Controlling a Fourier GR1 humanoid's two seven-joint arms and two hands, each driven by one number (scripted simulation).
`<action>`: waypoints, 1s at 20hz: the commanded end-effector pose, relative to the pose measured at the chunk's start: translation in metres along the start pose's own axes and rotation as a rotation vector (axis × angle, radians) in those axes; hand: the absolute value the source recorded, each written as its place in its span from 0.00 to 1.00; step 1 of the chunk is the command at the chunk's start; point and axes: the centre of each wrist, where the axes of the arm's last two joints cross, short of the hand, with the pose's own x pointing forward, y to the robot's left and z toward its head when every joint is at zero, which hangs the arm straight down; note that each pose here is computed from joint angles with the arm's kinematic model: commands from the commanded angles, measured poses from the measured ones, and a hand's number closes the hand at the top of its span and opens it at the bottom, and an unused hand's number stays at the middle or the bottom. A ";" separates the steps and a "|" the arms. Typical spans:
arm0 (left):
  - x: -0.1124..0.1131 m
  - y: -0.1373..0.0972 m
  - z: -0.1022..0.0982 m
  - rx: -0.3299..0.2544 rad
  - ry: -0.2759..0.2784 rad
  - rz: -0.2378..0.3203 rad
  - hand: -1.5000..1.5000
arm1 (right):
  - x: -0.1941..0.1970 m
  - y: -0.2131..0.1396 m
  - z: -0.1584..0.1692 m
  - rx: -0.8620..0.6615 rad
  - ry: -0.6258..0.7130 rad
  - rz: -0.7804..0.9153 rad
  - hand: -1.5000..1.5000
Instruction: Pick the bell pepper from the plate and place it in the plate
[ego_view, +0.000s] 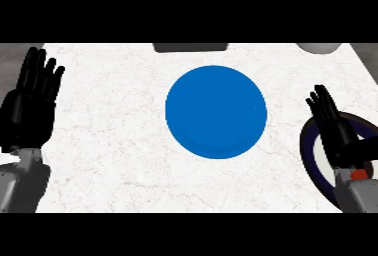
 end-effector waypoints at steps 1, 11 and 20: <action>-0.008 -0.007 0.014 -0.043 0.005 -0.062 0.50 | 0.006 0.001 0.004 -0.020 0.012 -0.016 1.00; -0.099 0.035 0.077 -0.173 0.252 -0.237 0.50 | -0.006 -0.002 0.027 -0.348 -0.100 0.314 0.00; -0.105 0.036 0.065 -0.178 0.223 -0.248 0.50 | 0.001 -0.001 0.095 -0.429 -0.179 0.489 0.00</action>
